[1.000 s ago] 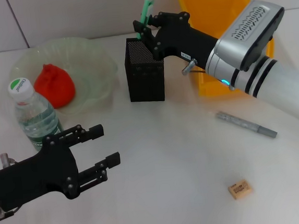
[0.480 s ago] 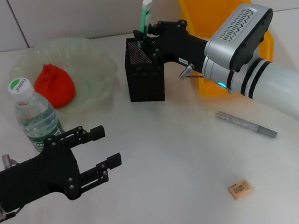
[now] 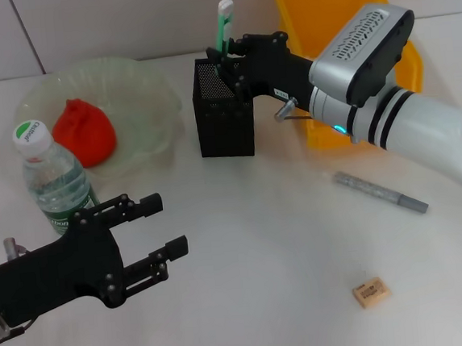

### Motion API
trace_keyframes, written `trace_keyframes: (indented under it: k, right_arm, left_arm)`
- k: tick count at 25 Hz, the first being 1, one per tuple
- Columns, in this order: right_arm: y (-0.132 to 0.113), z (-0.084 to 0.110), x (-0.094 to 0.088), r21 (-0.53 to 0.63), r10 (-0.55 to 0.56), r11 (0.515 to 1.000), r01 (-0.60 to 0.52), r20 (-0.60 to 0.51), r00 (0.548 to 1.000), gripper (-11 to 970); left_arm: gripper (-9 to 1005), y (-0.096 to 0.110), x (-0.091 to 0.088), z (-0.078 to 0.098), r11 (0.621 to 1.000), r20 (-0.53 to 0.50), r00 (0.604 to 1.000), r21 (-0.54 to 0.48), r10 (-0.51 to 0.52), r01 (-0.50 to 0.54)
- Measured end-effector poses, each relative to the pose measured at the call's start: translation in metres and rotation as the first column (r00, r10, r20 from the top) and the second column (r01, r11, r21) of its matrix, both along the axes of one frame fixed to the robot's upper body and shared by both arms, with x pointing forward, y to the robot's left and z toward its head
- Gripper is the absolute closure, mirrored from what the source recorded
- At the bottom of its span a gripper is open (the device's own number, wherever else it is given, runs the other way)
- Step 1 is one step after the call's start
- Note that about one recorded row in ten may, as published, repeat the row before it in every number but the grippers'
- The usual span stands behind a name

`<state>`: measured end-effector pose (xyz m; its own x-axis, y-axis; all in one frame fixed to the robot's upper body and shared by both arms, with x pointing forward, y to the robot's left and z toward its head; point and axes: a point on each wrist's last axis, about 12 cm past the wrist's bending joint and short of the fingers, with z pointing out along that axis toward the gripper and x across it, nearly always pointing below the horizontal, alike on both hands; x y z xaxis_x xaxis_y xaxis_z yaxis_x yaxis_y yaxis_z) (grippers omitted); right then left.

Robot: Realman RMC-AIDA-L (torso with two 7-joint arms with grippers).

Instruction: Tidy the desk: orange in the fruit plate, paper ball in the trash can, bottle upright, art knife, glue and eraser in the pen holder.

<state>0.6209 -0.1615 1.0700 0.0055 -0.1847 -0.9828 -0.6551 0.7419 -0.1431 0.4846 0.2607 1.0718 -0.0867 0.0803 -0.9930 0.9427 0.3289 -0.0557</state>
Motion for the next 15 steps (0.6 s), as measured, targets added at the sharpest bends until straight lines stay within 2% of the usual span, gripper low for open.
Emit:
trace_keyframes:
  k: [5,11,15]
  right_arm:
    - [0.003,-0.001,-0.001,0.006,0.008,1.000,-0.008,-0.008,1.000,776]
    - [0.003,0.000,-0.004,0.023,0.017,1.000,-0.017,0.001,1.000,641]
    - [-0.006,0.007,-0.012,0.142,0.035,0.989,-0.041,0.044,0.998,491]
  left_arm:
    - [360,0.000,0.000,0.000,1.000,0.000,1.000,-0.001,-0.001,0.001]
    - [360,0.000,0.000,0.000,1.000,0.000,1.000,0.000,0.001,-0.001]
    - [360,0.000,0.000,0.000,1.000,0.000,1.000,0.001,0.002,-0.002]
